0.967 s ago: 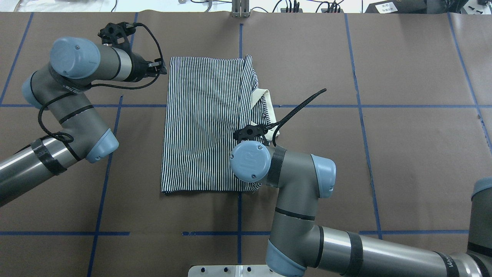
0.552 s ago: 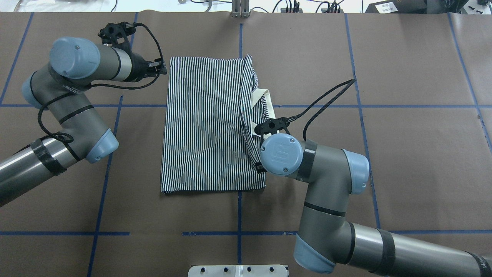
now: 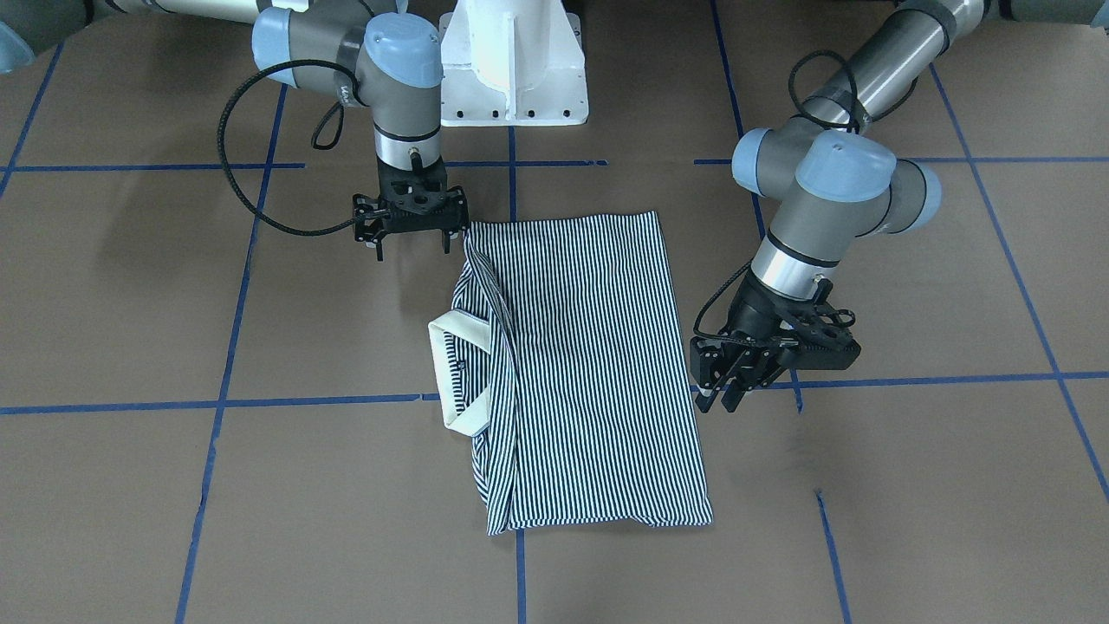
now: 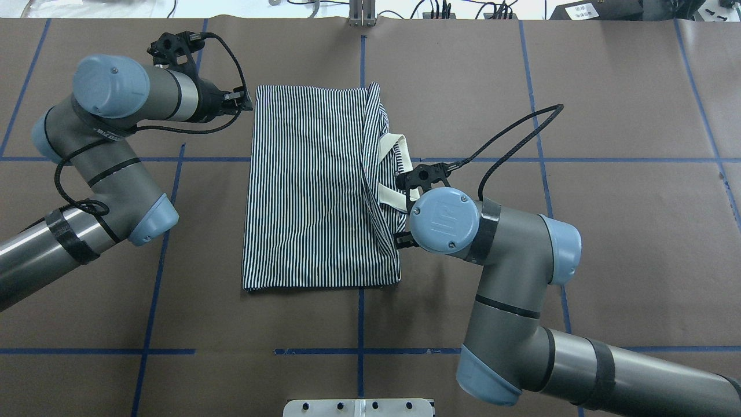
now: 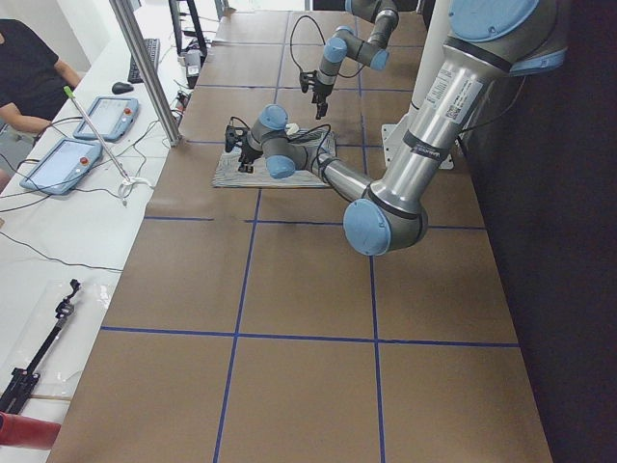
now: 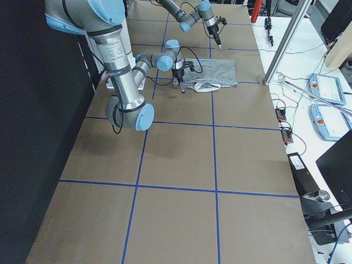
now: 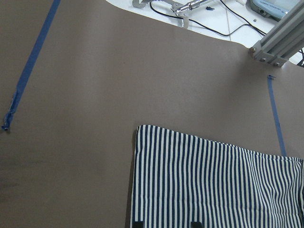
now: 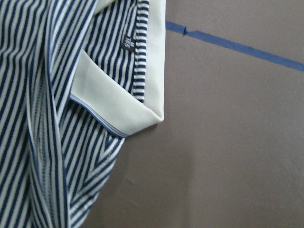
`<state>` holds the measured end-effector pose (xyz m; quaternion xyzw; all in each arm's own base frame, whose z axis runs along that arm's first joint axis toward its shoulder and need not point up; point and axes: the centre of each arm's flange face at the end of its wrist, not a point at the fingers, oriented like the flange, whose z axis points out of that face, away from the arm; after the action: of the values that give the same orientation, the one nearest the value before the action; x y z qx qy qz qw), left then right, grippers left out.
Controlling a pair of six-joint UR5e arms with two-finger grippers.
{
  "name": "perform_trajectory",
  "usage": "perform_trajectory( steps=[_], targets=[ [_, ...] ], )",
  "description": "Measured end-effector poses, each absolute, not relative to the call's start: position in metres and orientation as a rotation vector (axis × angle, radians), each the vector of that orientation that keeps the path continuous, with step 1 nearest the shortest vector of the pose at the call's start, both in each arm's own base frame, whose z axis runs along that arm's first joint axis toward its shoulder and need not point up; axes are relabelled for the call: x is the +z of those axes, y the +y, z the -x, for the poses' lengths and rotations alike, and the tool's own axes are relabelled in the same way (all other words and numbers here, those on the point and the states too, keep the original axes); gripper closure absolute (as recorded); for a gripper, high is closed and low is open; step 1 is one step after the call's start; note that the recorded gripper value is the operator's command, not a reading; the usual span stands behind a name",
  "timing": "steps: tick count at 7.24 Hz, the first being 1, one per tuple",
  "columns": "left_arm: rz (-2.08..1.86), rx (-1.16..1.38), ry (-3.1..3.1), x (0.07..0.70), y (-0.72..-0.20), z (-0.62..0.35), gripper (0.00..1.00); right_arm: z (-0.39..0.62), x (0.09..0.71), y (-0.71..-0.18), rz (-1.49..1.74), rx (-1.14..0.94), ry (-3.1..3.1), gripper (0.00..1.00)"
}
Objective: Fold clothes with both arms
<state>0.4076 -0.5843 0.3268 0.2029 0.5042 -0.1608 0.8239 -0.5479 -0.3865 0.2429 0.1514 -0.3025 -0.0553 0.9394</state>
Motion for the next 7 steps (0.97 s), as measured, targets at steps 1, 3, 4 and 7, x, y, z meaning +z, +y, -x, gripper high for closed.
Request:
perform_trajectory(
  steps=[1,3,4,7],
  targets=[
    [-0.433,-0.341,1.074,0.327,-0.583,-0.406,0.56,0.564,0.224,-0.400,-0.312,-0.093,-0.630,0.00],
    [-0.433,-0.341,1.074,0.328,-0.581,-0.404,0.56,0.605,0.209,-0.424,-0.312,-0.042,-0.665,0.00],
    [-0.432,-0.342,1.073,0.330,-0.580,-0.403,0.56,0.620,0.207,-0.436,-0.306,-0.030,-0.667,0.00],
    [-0.434,-0.340,1.078,0.329,-0.577,-0.400,0.56,0.626,0.215,-0.450,-0.287,-0.029,-0.652,0.00]
  ],
)
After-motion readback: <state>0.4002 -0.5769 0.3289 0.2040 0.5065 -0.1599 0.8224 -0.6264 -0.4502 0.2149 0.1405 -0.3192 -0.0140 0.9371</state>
